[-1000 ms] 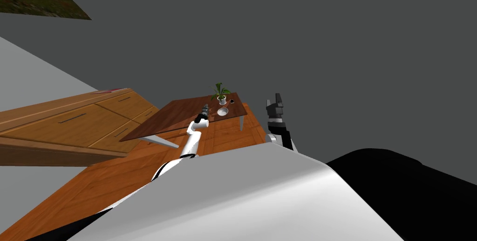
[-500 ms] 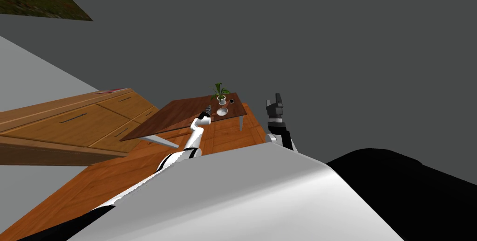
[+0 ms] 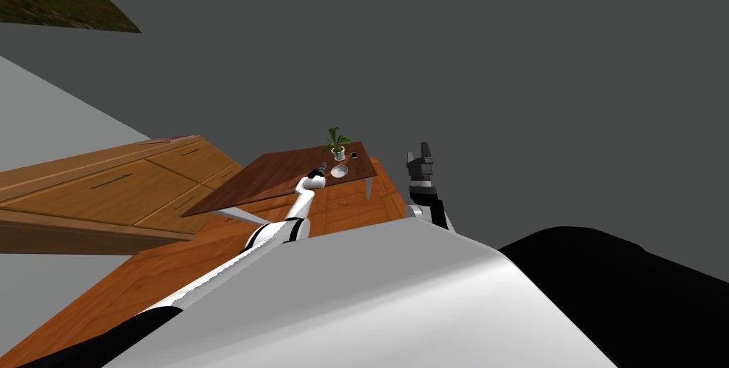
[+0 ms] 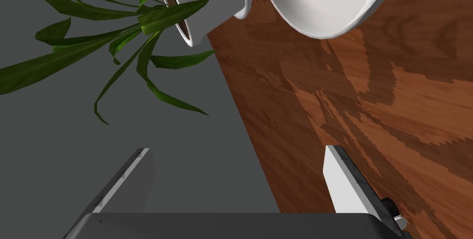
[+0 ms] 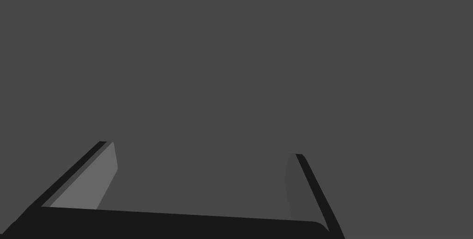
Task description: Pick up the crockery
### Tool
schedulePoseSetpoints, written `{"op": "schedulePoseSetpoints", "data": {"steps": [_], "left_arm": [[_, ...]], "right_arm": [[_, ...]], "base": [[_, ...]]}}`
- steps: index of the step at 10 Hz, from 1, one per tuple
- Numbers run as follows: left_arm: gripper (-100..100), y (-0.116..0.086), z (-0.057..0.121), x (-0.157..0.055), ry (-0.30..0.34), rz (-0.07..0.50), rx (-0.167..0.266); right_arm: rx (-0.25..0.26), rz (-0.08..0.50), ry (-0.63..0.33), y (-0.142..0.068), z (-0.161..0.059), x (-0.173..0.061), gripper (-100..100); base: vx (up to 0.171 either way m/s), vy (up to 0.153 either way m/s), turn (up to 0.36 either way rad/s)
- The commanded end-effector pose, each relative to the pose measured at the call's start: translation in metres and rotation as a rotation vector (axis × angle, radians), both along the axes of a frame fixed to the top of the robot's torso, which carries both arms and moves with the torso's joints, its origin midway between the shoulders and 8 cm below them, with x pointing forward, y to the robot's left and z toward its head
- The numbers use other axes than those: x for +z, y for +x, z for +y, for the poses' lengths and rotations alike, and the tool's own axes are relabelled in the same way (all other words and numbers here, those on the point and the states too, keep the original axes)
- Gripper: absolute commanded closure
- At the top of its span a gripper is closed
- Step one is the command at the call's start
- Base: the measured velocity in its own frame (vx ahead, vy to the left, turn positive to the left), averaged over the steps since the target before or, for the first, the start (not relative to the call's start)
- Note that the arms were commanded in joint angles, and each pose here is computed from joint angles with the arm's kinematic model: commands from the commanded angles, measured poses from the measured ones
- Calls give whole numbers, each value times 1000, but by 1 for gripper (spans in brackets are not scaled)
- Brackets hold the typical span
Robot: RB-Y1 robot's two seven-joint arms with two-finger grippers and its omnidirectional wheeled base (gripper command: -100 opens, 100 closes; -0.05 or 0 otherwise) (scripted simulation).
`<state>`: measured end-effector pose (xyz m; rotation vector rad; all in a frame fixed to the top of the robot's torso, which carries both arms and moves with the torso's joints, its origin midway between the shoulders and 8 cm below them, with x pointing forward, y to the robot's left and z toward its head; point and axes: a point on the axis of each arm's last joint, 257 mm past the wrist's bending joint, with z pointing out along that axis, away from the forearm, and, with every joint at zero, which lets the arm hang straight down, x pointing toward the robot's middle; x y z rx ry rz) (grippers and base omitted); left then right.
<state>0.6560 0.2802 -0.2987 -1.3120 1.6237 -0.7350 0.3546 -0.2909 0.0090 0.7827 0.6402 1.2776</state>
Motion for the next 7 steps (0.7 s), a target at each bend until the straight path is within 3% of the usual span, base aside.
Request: {"op": "schedulePoseSetpoints", "data": {"steps": [1, 4, 6, 7], "left_arm": [[-100, -3, -8, -16, 3, 69, -6], [-100, -6, -15, -33, 7, 133, -10], [-100, -8, -30, -45, 17, 213, -25], [-100, -15, -28, -57, 18, 242, -20]], "right_arm": [[0, 0, 0, 0, 0, 0, 0], [0, 0, 0, 0, 0, 0, 0], [0, 0, 0, 0, 0, 0, 0], [0, 0, 0, 0, 0, 0, 0]], "base": [[31, -9, 1], [37, -8, -1], [60, -1, -1], [58, 0, -3]]}}
